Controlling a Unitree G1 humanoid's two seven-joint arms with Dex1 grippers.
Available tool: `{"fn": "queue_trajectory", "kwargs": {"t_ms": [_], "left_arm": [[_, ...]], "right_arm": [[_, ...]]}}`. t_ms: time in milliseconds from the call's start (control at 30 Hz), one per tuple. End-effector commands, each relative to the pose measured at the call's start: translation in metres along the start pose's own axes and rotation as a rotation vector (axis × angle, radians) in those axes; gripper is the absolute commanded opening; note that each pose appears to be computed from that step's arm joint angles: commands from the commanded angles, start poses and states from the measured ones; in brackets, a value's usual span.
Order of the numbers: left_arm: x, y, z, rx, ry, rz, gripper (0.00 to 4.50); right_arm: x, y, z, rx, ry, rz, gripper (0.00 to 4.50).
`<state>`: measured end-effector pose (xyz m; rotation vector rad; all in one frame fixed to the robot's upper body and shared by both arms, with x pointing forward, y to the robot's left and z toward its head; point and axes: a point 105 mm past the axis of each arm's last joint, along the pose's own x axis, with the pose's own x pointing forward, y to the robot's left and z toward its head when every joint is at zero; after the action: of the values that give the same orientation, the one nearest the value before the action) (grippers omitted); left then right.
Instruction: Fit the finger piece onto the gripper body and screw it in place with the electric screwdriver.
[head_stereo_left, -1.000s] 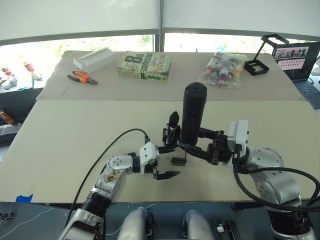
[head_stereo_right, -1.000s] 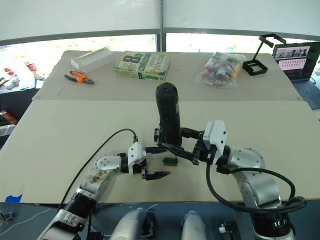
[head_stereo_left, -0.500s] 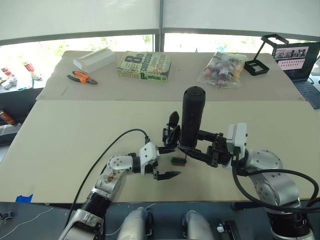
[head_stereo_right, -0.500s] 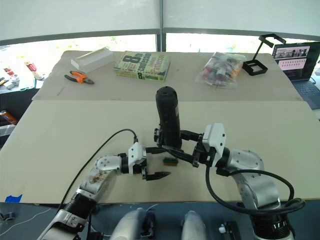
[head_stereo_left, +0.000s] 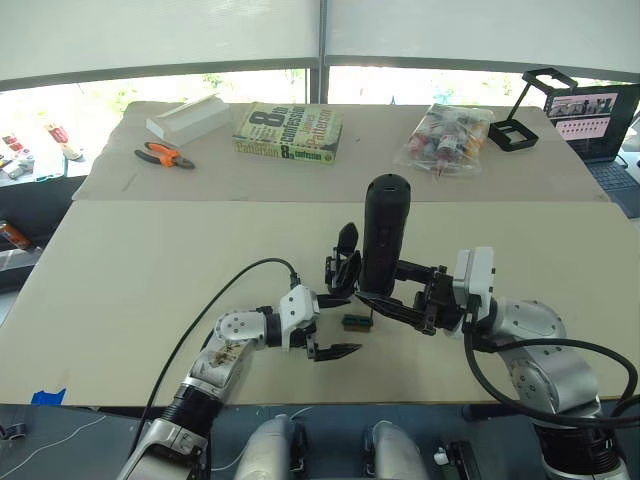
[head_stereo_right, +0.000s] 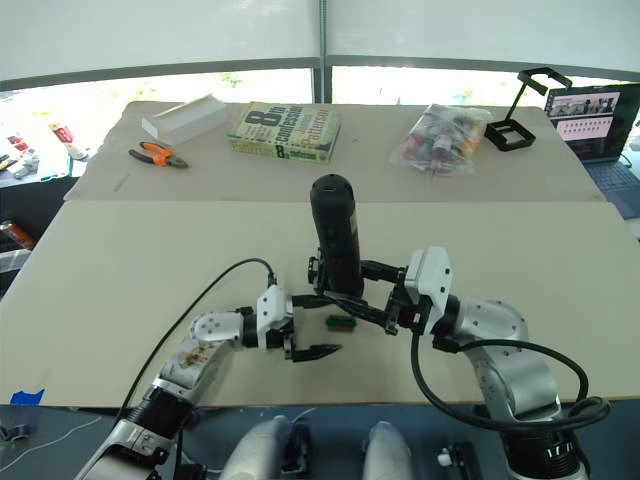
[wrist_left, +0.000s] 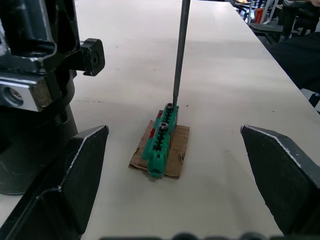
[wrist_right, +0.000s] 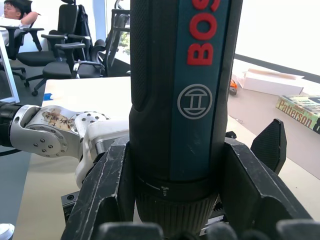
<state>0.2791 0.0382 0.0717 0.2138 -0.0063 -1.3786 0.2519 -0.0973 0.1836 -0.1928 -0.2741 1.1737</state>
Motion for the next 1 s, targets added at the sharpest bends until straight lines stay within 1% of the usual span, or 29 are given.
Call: {"fn": "queue_trajectory", "kwargs": {"t_ms": [33,600,1000], "left_arm": [[0.0041,-0.0073,0.0002,-0.012,-0.005,-0.022,4.50],[0.0039,-0.0082,0.0004,-0.015,-0.004,-0.022,4.50],[0.0047,-0.0088,0.0010,-0.017,-0.005,-0.019,4.50]], "right_arm": [[0.0013,-0.0001,0.0147,-0.063,-0.055,0.008,1.91],[0.0027,-0.0006,0.0173,-0.063,-0.072,0.012,1.91],[0.0033,0.0071,0.0110,-0.003,-0.046,0.054,1.91]]}}
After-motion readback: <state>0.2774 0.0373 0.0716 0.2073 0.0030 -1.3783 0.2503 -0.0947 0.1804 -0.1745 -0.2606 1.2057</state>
